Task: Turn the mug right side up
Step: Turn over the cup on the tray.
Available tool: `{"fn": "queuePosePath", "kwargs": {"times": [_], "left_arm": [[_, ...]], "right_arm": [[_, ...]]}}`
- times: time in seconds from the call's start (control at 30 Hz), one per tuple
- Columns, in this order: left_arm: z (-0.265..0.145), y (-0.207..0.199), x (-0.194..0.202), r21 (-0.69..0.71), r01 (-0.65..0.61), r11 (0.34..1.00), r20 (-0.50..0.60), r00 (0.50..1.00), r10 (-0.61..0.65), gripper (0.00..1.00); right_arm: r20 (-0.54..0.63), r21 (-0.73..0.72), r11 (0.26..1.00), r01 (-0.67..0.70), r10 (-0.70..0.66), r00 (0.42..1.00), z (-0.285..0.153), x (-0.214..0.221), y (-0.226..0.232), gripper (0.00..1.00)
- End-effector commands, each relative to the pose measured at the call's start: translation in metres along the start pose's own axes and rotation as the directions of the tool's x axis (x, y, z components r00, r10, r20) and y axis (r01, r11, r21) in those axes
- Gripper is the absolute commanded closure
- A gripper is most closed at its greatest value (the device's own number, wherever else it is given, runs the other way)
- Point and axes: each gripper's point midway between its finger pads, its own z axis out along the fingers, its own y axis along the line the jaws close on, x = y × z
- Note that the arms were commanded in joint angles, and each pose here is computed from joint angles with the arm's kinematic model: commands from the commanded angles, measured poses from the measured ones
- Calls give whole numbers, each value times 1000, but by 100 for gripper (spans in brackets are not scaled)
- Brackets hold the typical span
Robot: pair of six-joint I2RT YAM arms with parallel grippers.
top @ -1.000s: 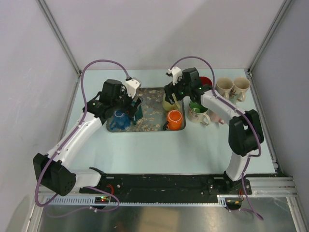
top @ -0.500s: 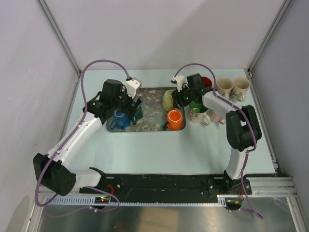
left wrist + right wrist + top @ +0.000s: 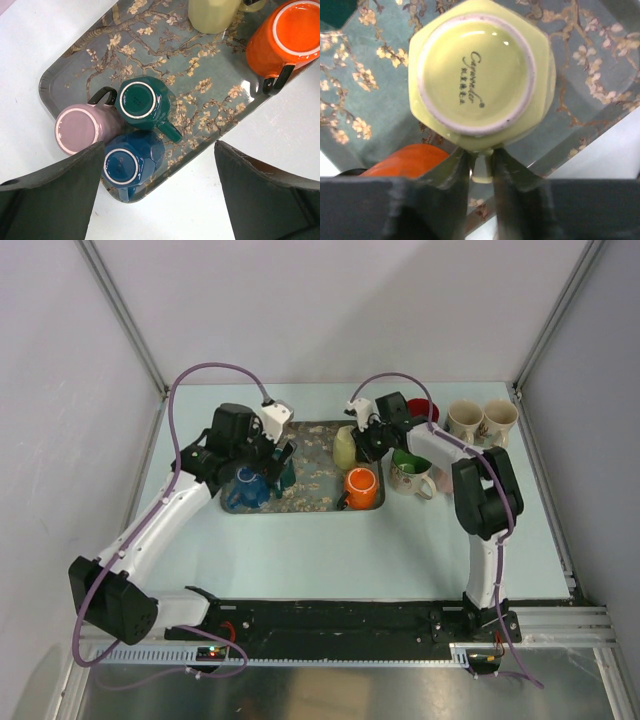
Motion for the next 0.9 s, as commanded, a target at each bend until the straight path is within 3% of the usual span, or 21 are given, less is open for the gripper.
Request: {"fn": "queuePosePath", "kwargs": {"times": [0.0, 0.03, 0.1, 0.27, 0.4, 0.5, 0.6, 0.7, 0.87], "left_arm": [[-8, 7, -24, -11, -38, 999, 62, 997, 39, 6], [-8, 7, -24, -12, -41, 999, 62, 997, 42, 6], [-8, 8, -24, -14, -47, 999, 62, 997, 47, 6], [-9, 6, -23, 1, -86, 996, 68, 994, 85, 8], [-13, -8, -34, 54, -246, 968, 189, 954, 232, 9], [-18, -15, -48, 24, -397, 918, 314, 874, 370, 8], [-17, -17, -55, -44, -529, 848, 365, 781, 507, 8], [-16, -15, -70, -136, -599, 789, 407, 693, 595, 8], [-20, -13, -102, -352, -636, 687, 450, 528, 720, 8]], "right_arm": [[9, -21, 1000, 15, -14, 1000, 10, -11, 13, 85], [11, -12, 1000, 18, -18, 1000, 12, -12, 13, 92], [20, -1, 1000, 25, -25, 1000, 14, -14, 13, 98], [119, -35, 998, 44, -39, 992, -11, -49, 15, 100], [242, -215, 977, -11, 64, 968, -55, -93, 31, 100], [263, -407, 912, -59, 178, 948, -86, -112, 51, 100], [239, -546, 829, -121, 293, 926, -110, -123, 62, 100], [184, -673, 708, -213, 439, 879, -129, -134, 70, 100], [140, -811, 557, -177, 479, 867, -158, -153, 93, 100]]}}
